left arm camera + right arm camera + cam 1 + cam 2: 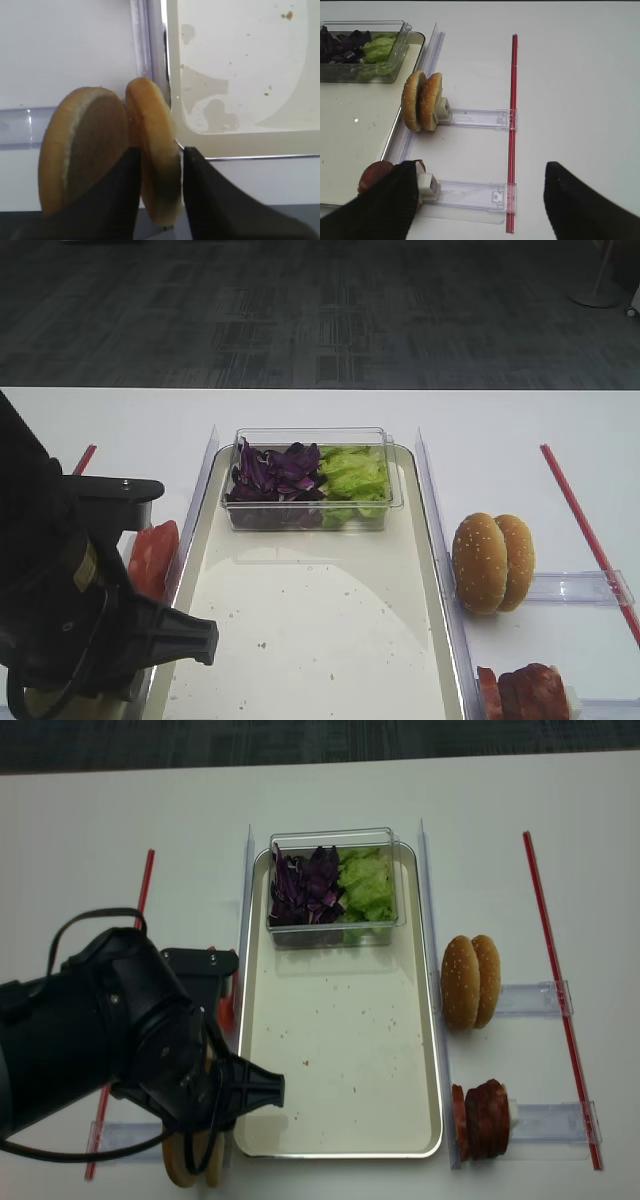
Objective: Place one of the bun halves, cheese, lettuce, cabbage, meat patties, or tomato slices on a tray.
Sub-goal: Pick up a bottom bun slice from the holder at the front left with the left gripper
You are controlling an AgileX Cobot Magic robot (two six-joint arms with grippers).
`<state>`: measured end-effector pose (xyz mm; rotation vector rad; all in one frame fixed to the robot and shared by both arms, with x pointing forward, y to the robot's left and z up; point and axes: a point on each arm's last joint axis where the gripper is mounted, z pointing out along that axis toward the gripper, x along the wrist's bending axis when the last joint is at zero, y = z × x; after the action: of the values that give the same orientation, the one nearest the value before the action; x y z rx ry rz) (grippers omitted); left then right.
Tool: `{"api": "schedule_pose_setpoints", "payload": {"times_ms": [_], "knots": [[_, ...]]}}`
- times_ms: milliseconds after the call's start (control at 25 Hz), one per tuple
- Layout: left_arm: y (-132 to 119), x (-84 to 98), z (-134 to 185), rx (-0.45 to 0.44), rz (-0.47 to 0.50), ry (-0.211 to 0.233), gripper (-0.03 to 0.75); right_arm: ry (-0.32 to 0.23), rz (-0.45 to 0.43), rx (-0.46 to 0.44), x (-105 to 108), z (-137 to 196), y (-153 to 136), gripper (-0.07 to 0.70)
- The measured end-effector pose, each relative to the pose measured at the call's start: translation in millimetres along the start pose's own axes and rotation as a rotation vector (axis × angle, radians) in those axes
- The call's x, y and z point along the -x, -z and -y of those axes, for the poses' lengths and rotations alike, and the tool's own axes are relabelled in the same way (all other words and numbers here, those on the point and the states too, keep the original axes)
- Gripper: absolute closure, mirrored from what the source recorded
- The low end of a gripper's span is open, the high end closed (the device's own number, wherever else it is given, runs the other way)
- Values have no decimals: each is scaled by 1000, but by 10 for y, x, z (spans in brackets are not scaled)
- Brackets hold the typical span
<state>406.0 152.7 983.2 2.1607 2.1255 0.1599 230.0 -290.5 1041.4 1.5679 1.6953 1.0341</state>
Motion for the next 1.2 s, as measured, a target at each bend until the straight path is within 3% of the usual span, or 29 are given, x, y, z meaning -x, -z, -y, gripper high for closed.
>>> {"api": "schedule_pose_setpoints", "payload": {"times_ms": [320,640,1200], "knots": [[1,-24,6,-7,-27,3,531,0,0,0,0,0,0,83],[1,-27,4,-5,-29,-9,654,0,0,0,0,0,0,83],[181,32,-93,-1,-32,-61,669,0,0,0,0,0,0,83]]}}
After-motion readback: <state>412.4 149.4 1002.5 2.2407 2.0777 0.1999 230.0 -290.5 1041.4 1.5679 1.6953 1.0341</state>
